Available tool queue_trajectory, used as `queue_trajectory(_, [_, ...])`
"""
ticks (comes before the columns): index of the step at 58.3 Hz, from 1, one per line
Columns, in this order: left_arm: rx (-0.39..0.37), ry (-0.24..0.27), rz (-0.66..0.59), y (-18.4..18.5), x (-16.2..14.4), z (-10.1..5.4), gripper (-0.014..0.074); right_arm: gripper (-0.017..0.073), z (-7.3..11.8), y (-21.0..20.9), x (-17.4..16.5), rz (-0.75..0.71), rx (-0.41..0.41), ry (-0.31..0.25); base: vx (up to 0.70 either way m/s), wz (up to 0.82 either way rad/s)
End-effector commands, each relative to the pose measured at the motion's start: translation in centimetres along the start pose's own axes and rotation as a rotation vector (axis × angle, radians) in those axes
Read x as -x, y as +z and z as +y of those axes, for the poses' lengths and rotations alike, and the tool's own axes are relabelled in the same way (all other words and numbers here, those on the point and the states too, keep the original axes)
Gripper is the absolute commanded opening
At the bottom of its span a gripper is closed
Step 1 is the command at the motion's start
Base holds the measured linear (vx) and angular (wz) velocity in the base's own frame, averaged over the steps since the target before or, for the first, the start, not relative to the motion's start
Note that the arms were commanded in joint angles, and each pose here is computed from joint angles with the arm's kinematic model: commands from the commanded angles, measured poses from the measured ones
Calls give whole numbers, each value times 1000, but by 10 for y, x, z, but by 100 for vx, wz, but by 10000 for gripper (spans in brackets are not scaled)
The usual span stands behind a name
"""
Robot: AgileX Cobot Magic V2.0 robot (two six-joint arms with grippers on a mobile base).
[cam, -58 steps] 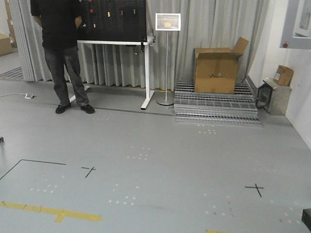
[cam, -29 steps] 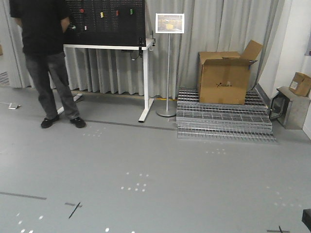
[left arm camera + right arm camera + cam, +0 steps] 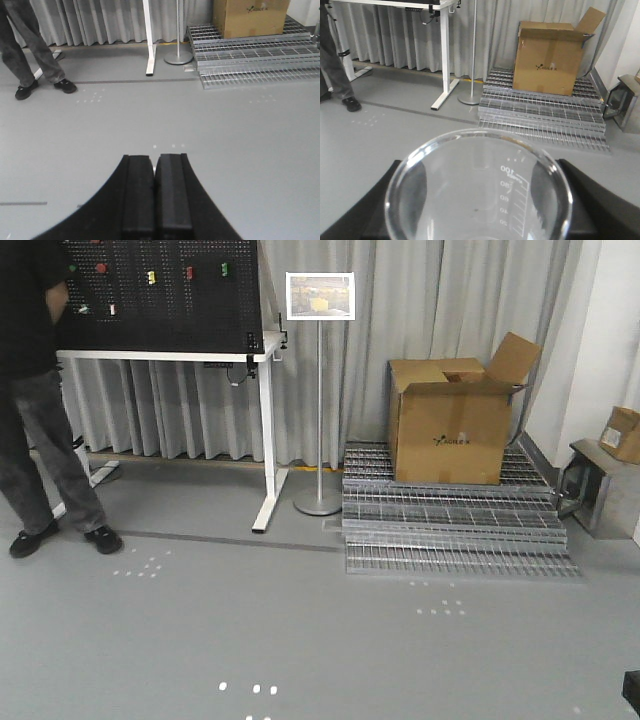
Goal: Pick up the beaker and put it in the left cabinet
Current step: 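Drive the base to the grey cabinet holding the beaker in the right gripper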
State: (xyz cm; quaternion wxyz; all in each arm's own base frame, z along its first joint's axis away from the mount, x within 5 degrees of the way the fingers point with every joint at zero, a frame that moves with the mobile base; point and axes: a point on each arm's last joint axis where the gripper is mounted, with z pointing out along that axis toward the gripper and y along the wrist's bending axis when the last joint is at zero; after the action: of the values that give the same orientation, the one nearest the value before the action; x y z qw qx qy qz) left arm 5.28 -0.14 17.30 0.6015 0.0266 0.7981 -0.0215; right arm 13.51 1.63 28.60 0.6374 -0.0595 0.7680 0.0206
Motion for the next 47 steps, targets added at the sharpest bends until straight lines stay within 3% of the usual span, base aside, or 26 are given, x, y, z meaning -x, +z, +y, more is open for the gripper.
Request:
queue_trajectory(1, [-13,-6,-96,-2,11,-1,4,-4,3,-1,14,-70,37,-21,75,-4])
queue_trajectory(25, [-13,-6,-96,-2,11,-1,4,-4,3,-1,14,-70,37,-21,73,-12])
queue_trajectory(47, [-13,-6,-96,-2,11,-1,4,-4,3,-1,14,-69,37,-21,68,-50])
